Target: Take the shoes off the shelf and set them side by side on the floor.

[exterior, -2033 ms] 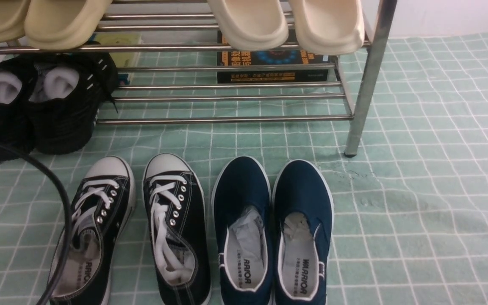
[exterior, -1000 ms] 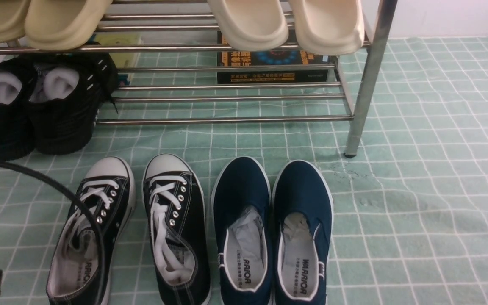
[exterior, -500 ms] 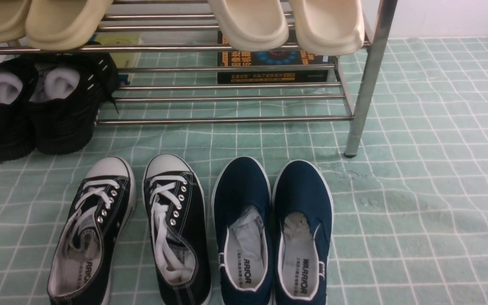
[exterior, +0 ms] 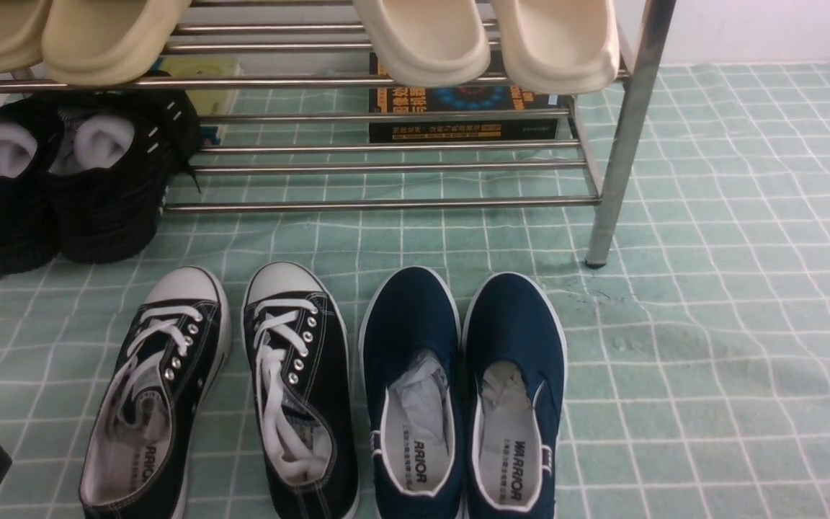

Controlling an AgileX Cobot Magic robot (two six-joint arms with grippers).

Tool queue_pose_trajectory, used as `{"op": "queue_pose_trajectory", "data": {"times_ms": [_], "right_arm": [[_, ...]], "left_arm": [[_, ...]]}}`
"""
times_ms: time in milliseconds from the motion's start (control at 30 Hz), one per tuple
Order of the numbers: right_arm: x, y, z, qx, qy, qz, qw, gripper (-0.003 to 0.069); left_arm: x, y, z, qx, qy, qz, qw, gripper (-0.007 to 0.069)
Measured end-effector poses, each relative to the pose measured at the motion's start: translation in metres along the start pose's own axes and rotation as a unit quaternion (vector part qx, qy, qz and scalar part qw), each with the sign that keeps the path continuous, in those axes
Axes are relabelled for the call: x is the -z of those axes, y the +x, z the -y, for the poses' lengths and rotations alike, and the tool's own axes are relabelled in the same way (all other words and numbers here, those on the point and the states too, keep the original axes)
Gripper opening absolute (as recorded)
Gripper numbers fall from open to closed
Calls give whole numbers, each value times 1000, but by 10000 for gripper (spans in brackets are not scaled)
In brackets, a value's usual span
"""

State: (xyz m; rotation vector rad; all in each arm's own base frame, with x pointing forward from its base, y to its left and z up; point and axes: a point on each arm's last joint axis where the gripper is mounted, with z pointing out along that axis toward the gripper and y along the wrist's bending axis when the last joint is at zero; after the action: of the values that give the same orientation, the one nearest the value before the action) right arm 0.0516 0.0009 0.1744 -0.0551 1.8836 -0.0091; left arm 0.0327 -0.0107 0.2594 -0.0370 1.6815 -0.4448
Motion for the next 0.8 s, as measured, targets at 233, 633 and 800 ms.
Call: {"op": "queue_pose_trajectory", "data": {"times_ms": [233,633,800], "right_arm": [[0,0,0,0,0,0,1000,132],[0,0,0,0,0,0,1000,150],[0,0,0,0,0,0,1000,155]], "left_arm": [[-1,6,-3,-14,-15,-25,999,13],[-9,26,-17,-92,-64,-48,993,22],[-17,40,-24,-113,-90,-29,989,27]]}}
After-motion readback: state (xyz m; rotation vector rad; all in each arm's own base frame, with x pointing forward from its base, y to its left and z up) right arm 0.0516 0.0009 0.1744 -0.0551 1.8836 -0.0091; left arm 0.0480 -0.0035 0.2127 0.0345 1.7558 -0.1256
